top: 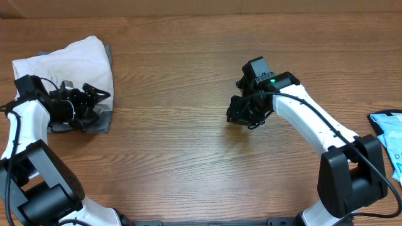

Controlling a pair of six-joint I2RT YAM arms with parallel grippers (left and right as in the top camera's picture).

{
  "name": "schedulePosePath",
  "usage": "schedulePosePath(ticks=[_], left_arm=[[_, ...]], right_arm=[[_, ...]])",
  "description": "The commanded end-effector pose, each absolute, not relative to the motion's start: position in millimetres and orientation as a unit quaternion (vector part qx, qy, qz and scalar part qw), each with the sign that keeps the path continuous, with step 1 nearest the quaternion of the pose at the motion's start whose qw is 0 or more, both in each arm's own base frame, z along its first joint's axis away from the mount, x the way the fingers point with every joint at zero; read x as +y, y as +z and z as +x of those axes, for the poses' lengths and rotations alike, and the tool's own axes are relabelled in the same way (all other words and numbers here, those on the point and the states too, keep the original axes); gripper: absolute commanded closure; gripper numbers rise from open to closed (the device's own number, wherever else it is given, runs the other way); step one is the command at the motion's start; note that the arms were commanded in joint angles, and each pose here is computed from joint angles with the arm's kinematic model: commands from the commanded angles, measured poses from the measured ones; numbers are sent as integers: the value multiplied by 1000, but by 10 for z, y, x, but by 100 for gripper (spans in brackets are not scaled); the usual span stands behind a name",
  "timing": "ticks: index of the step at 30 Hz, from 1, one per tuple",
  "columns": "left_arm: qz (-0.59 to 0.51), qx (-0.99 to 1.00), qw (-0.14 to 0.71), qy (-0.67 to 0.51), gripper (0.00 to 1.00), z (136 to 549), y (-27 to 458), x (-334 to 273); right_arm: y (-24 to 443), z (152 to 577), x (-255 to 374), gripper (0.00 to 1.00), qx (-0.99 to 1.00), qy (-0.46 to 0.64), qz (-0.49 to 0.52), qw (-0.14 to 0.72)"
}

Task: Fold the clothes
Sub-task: 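Lower the shorts onto the grey garment stack and release with the left gripper, then press and smooth the beige shorts on the stack with the left gripper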

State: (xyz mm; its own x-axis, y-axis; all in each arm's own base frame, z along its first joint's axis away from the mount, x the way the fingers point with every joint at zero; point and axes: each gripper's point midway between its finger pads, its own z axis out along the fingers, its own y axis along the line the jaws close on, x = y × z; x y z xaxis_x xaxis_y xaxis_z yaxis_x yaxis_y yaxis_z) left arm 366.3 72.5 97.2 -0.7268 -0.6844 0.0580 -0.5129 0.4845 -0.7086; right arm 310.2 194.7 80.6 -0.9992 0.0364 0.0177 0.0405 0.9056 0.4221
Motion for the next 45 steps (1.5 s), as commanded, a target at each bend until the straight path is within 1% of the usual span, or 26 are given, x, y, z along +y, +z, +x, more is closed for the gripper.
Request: schedulePosePath(ticks=[1,2,3,5,7,8,10,12,15,19,22,24,26,28,31,34,37,39,41,43,45], left_arm=[[-250,822,199,-472,11,3784,1713,462],[-224,818,227,-479,14,3804,1877,441],[-197,818,262,-472,21,3824,2043,444],[-167,833,322,-417,47,3870,2217,551],[-186,860,363,-306,85,3902,2223,844],[-213,873,377,-226,96,3895,2183,1095],[-261,880,385,-100,96,3845,2104,1533],[-287,880,377,-30,96,3819,1993,1801],[-284,897,338,-14,96,3848,1644,1891],[-305,920,245,-17,96,3818,877,1952],[-317,933,168,-37,96,3680,374,1856],[-319,937,126,-58,96,3590,139,1751],[-321,938,100,-78,96,3526,26,1657],[-319,937,105,-94,96,3550,65,1609],[-302,936,140,-113,96,3642,357,1575],[-290,931,191,-111,96,3703,875,1579],[-270,921,262,-97,96,3725,1493,1574],[-263,911,308,-72,96,3702,1839,1617],[-271,900,340,-17,96,3634,2084,1765],[-294,890,345,37,96,3553,2157,1944],[-320,886,330,65,96,3492,2075,2074]], right_arm=[[912,3154,1964,73,-976,-219,5,-19],[912,3155,1963,73,-976,-219,6,-19],[912,3157,1964,73,-976,-219,5,-20],[916,3172,1970,72,-975,-220,6,-23],[922,3194,1980,72,-975,-222,7,-28],[922,3194,1980,72,-975,-222,7,-28],[921,3190,1978,72,-975,-222,7,-27],[920,3186,1977,72,-975,-222,7,-26],[920,3185,1977,72,-975,-222,6,-26],[910,3143,1961,72,-976,-218,5,-17],[904,3119,1950,73,-976,-216,3,-12],[904,3114,1949,73,-976,-216,3,-11],[904,3117,1950,73,-976,-216,3,-11],[904,3115,1949,73,-976,-216,3,-11],[902,3104,1945,73,-977,-215,3,-8],[899,3093,1940,73,-977,-214,2,-6],[900,3094,1941,73,-977,-214,2,-6],[901,3099,1942,73,-977,-214,2,-7],[901,3098,1942,73,-977,-215,2,-7],[901,3098,1942,73,-977,-215,2,-7],[901,3098,1942,73,-977,-215,2,-7]])
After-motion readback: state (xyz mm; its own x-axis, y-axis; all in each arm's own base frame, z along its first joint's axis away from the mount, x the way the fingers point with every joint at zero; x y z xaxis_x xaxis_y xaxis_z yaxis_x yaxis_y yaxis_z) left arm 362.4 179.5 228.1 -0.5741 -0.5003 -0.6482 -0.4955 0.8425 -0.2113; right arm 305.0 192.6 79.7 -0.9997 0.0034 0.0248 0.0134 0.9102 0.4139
